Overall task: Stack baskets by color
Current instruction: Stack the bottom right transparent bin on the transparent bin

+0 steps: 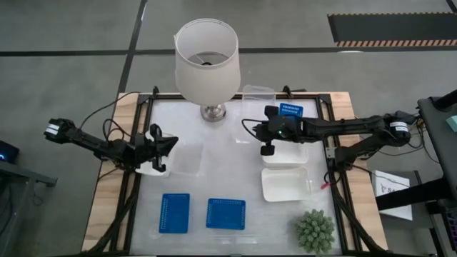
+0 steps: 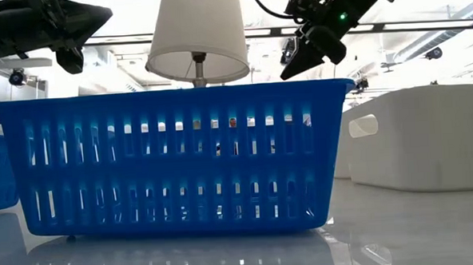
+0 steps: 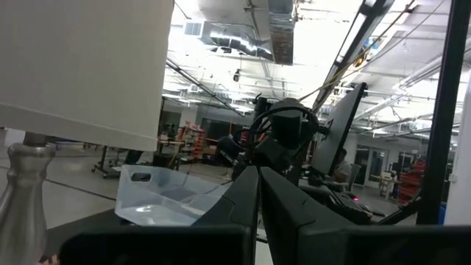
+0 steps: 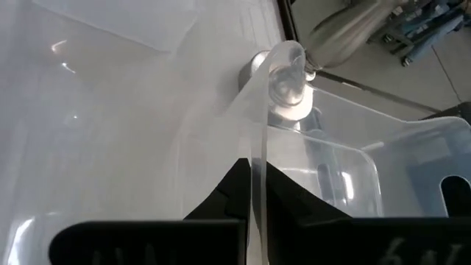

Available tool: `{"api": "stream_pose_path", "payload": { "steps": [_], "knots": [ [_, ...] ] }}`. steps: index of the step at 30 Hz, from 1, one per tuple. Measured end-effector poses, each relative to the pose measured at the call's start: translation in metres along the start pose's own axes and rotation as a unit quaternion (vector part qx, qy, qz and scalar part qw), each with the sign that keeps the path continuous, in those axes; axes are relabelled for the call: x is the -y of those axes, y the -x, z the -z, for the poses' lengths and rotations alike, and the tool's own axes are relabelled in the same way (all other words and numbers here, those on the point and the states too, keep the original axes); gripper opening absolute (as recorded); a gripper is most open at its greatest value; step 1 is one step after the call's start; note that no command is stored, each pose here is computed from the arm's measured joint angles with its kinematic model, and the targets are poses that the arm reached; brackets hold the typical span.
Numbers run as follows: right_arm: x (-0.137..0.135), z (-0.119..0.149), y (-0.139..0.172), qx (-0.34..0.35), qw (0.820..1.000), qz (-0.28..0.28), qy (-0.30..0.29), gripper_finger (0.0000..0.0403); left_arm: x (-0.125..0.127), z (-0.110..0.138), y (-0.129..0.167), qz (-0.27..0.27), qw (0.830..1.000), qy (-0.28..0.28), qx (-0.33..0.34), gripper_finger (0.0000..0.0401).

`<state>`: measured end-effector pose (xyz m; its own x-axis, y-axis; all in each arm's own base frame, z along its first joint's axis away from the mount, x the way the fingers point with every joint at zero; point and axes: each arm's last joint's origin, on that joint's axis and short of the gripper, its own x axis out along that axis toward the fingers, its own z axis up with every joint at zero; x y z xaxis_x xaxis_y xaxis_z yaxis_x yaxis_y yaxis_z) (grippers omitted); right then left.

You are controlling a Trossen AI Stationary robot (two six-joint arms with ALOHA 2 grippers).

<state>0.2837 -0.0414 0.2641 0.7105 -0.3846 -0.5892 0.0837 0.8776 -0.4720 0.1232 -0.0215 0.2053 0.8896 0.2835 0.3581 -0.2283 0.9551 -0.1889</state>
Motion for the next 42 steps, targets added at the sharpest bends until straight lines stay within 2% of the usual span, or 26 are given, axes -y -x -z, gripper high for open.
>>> {"api": "stream_pose_path", "payload": {
  "steps": [9, 20, 27, 38, 42],
  "knots": [
    [0.000, 0.001, -0.022, 0.013, 1.000, -0.019, 0.012, 0.0009, 0.000, 0.000, 0.000, 0.000, 1.000, -0.001, 0.000, 0.0000],
    [-0.004, 0.004, -0.049, -0.017, 0.999, -0.028, 0.021, 0.0009, 0.000, 0.000, 0.000, 0.000, 1.000, -0.002, 0.000, 0.0000],
    [-0.006, 0.004, -0.050, -0.013, 0.998, -0.045, 0.029, 0.0009, 0.000, 0.000, 0.000, 0.000, 1.000, -0.002, 0.000, 0.0000],
    [-0.006, 0.004, -0.050, -0.010, 0.998, -0.056, 0.006, 0.0010, 0.000, 0.000, 0.000, 0.000, 1.000, 0.000, 0.000, 0.0000],
    [-0.006, 0.004, -0.050, -0.011, 0.998, -0.056, -0.006, 0.0029, 0.000, 0.000, 0.000, 0.000, 1.000, -0.001, -0.001, 0.0000]
  ]
}}
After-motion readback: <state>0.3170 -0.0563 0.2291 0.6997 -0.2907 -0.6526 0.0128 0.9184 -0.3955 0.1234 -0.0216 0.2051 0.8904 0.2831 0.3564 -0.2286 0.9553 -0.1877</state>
